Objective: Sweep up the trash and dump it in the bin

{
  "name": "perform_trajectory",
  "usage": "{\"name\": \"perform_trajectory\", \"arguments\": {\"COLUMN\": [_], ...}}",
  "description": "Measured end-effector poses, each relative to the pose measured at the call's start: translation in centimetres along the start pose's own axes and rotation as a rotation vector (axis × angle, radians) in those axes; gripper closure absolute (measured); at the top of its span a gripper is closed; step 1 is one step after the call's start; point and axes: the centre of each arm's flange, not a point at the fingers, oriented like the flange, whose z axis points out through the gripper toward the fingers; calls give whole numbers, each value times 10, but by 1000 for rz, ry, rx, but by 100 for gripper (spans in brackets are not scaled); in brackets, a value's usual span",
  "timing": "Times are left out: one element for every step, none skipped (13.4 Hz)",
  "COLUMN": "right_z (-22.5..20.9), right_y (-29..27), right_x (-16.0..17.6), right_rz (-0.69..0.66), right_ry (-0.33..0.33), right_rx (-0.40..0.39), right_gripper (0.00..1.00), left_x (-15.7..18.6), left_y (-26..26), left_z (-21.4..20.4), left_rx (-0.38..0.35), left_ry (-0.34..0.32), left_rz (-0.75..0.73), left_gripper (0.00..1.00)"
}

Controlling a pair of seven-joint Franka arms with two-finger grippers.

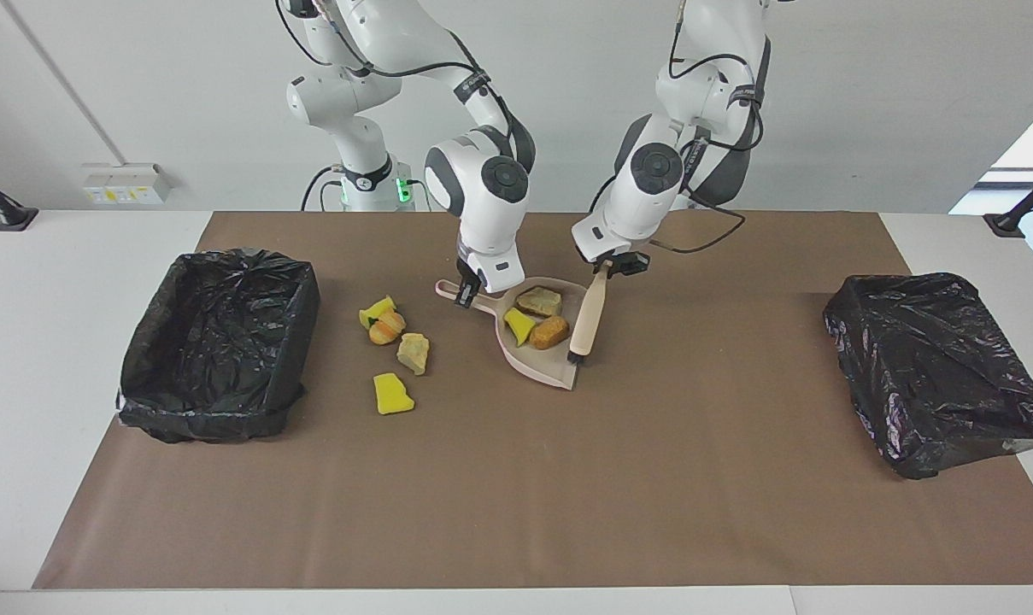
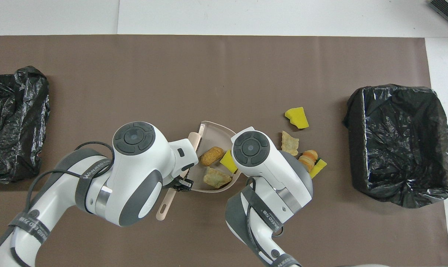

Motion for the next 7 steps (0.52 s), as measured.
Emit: {"name": "perform_trajectory", "arguments": {"right_z": [0,-2,-6,-13,-25,-39,-51], "right_y": [0,0,3,8,18,31,42], "right_x": [0,-1,-5,-13,-29,-51,-72], "right_rz": [0,1,8,20,16,9,8], "right_ry": [0,0,-3,-3,4,15,24], "right_rx": [0,0,2,4,4,4,4], "right_gripper": [69,69,69,69,69,69,69], "left_x": [-10,-21,-30,-40,-52,-64,-75], "left_y": [-4,-6,-8,-10,-11,-9,-4], "left_z": [-8,-14,-19,-21,-20,-16,-11], "left_rx": [-2,-3,-4,-5,-5,-1,7], "left_ry": [-31,-57,-67,-68,-69,-74,-77], "left_rz": [-6,-19,-43,-63,-82,-108,-131], "left_gripper": [74,74,74,74,74,74,74]}}
